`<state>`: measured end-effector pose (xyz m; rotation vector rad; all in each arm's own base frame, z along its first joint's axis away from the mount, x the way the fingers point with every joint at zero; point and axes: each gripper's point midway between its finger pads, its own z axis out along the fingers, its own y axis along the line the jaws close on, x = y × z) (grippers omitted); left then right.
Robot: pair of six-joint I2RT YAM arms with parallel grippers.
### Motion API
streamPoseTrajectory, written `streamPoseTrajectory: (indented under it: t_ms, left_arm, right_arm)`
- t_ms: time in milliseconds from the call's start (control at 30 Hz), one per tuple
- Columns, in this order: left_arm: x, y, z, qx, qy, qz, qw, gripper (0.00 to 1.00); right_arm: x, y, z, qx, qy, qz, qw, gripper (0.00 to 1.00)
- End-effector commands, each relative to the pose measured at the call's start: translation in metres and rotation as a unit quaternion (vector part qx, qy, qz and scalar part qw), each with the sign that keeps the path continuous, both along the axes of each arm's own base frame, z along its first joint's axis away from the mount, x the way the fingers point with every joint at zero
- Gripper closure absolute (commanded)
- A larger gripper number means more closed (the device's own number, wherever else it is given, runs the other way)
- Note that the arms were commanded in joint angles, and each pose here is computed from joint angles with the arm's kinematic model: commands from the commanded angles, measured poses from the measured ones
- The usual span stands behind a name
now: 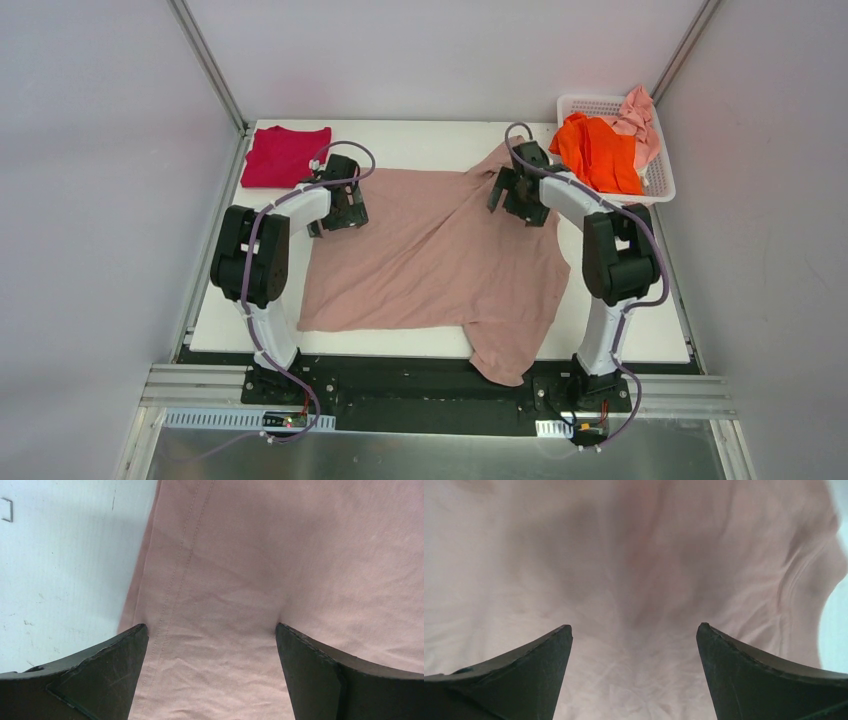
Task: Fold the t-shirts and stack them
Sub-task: Flatten out the tshirt
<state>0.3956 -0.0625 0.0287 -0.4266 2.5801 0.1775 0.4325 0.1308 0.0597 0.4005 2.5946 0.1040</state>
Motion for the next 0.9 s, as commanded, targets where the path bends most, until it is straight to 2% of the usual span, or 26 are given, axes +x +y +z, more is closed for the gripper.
streamPoseTrajectory:
  t_ms: [0,233,467,600,767,867]
  left_arm:
    - [-0.005,0.010,0.013,-0.005,-0.015,0.019,1.000,0.01]
    - [-0.031,0.032,0.000,-0.015,0.006,0.059,0.998,0.01]
    - [-0.068,0.038,0.004,-0.029,0.003,0.075,0.997,0.01]
    - [-0.059,0.036,0.023,-0.035,-0.026,0.070,0.997,0.01]
    - [-0.022,0.028,0.070,-0.046,-0.085,0.049,0.994,0.01]
    - [-0.005,0.012,0.093,-0.061,-0.112,0.024,0.992,0.01]
  right_arm:
    - [-0.036,0.007,-0.010,0.059,0.020,-0.046,0.997,0.01]
    - [-0.108,-0.024,-0.027,0.054,0.032,-0.120,0.991,0.01]
    - [-0.171,-0.019,-0.036,0.112,0.069,-0.123,0.984,0.01]
    - [-0.146,-0.018,0.002,0.108,0.025,-0.106,0.988,0.01]
    - [-0.087,-0.018,0.059,0.091,-0.052,-0.114,0.988,0.01]
    - [-0.046,-0.010,0.073,0.102,-0.083,-0.136,0.982,0.01]
